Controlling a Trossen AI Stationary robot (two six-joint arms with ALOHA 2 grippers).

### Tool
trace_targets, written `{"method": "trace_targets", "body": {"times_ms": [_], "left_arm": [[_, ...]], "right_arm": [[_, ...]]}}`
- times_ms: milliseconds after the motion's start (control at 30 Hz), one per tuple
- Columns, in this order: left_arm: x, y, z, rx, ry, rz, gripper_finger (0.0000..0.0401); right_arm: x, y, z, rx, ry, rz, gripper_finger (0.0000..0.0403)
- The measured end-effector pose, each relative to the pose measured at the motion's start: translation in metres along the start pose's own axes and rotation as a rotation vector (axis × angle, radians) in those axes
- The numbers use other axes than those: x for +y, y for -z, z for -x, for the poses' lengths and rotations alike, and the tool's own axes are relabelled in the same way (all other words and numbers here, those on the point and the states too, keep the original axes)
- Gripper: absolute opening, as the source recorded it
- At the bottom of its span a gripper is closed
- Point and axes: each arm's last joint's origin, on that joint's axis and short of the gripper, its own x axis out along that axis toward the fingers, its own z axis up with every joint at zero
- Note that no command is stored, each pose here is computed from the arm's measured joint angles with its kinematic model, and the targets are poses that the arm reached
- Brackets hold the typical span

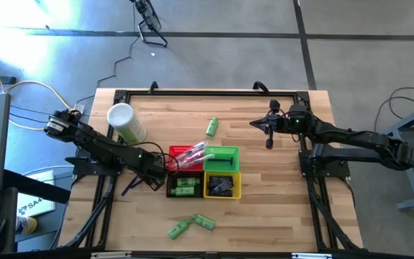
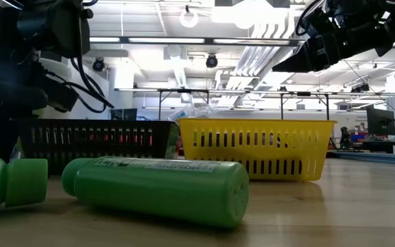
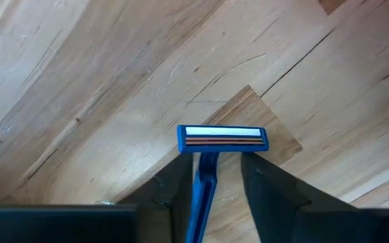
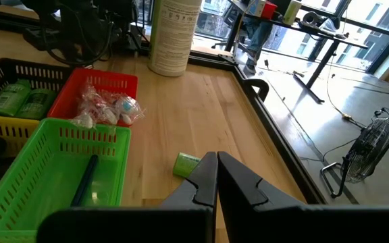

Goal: Pick & Place Travel size toiletries
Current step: Put the blue razor into the green bin

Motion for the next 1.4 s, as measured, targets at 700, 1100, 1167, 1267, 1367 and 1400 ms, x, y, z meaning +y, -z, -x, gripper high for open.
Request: {"method": "trace_targets", "body": {"times_ms": [700, 1100, 1167, 1267, 1367, 1400], "left_arm": [[0.000, 0.000, 0.001, -0.002, 0.004, 0.000, 0.0010], [-0.002, -0.003, 0.028, -0.079, 0.034, -0.039, 0.0009], [-0.003, -0.005, 0.039, -0.120, 0.039, -0.055, 0.0009], [-0.001, -0.005, 0.052, -0.146, 0.037, -0.067, 0.0009], [0.000, -0.004, 0.059, -0.137, 0.055, -0.051, 0.0010], [0.000, -0.003, 0.060, -0.126, 0.064, -0.038, 0.0010]], "right_arm": [[0.000, 0.000, 0.000, 0.000, 0.000, 0.000, 0.0003], [0.000, 0.000, 0.000, 0.000, 0.000, 0.000, 0.0003], [0.000, 0.000, 0.000, 0.000, 0.000, 0.000, 0.0003], [0.000, 0.000, 0.000, 0.000, 0.000, 0.000, 0.0003], [0.000, 0.000, 0.000, 0.000, 0.000, 0.000, 0.0003], [0.000, 0.000, 0.000, 0.000, 0.000, 0.000, 0.0003]]}}
